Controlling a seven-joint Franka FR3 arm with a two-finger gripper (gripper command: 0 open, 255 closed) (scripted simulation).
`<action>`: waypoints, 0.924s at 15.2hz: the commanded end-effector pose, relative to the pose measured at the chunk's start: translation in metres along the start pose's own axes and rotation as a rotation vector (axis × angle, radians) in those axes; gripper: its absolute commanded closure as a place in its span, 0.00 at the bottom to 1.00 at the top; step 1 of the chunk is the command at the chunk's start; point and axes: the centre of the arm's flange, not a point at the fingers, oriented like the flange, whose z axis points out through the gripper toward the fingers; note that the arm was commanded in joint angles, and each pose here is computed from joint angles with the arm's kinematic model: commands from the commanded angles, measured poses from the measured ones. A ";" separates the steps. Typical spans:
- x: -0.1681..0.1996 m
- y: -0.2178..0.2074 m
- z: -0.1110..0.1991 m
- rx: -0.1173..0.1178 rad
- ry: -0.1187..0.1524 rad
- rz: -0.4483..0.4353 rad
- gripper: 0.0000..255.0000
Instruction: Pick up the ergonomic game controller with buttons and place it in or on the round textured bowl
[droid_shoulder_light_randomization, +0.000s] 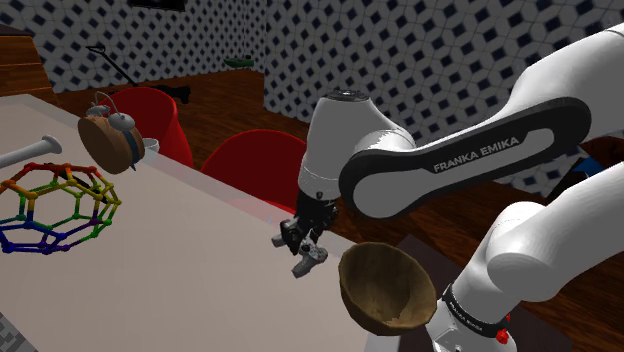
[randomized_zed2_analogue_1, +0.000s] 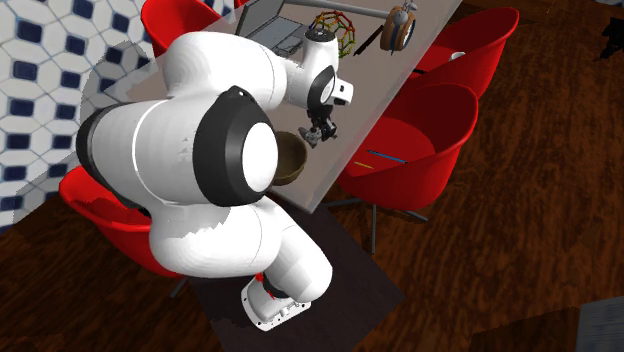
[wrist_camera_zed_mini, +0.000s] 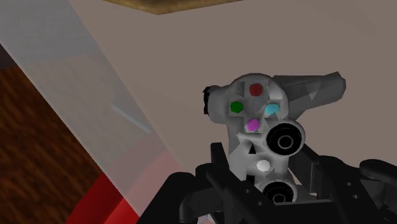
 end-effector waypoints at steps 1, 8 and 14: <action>0.001 -0.001 -0.010 0.000 0.000 0.000 1.00; 0.003 -0.003 -0.047 0.000 0.000 0.000 1.00; 0.005 -0.004 -0.078 0.000 0.000 0.000 1.00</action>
